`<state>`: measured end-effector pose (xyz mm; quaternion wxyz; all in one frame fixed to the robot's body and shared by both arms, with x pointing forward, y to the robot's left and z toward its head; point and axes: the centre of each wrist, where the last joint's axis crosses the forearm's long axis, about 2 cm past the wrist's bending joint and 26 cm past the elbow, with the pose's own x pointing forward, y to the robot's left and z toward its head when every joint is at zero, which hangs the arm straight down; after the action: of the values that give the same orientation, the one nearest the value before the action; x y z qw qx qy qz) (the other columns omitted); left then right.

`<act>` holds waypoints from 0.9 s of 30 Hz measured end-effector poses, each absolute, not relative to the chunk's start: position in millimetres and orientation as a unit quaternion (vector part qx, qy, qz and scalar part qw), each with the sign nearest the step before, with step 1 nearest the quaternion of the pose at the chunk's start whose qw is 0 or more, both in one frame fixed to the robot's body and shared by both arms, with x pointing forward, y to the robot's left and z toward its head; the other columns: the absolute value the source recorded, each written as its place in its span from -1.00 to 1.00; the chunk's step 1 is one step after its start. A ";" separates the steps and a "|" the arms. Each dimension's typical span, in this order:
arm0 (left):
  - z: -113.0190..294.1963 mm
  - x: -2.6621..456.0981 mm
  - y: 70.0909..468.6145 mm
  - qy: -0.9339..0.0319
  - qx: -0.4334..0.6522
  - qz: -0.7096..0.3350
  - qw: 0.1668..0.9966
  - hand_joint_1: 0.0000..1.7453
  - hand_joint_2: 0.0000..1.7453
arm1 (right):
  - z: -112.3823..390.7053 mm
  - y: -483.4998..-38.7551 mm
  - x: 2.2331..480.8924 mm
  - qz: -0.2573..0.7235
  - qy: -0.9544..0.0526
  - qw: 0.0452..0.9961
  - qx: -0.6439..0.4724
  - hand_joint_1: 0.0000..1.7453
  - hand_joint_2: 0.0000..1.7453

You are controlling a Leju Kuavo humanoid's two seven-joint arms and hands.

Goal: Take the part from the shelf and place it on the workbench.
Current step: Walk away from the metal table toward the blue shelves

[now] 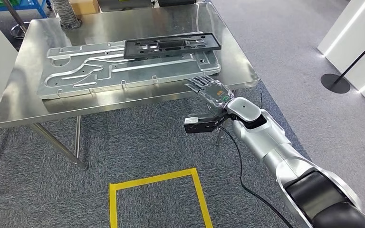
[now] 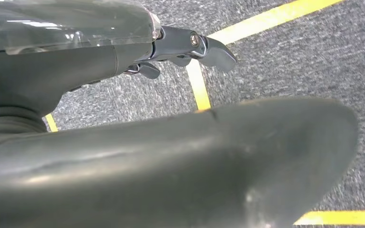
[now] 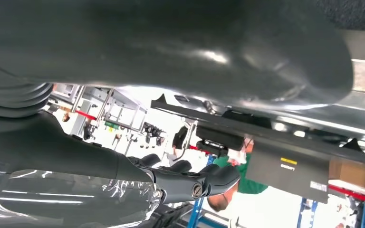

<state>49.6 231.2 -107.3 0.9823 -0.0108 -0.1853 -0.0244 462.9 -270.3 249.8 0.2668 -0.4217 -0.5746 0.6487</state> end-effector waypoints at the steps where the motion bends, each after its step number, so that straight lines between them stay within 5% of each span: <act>1: -107.3 49.9 231.2 -0.186 -0.009 -0.023 0.982 -1.00 -1.00 | 251.2 -270.9 464.0 0.648 -0.575 0.266 -0.422 -1.00 -1.00; 27: -107.3 48.2 229.9 -0.179 -0.003 -0.009 0.984 -1.00 -1.00 | 242.7 -279.0 471.5 0.669 -0.546 0.263 -0.430 -1.00 -1.00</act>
<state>48.2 229.9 -107.3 0.9838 -0.0025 -0.1793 -0.0093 471.5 -279.0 242.7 0.2631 -0.4295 -0.5463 0.6692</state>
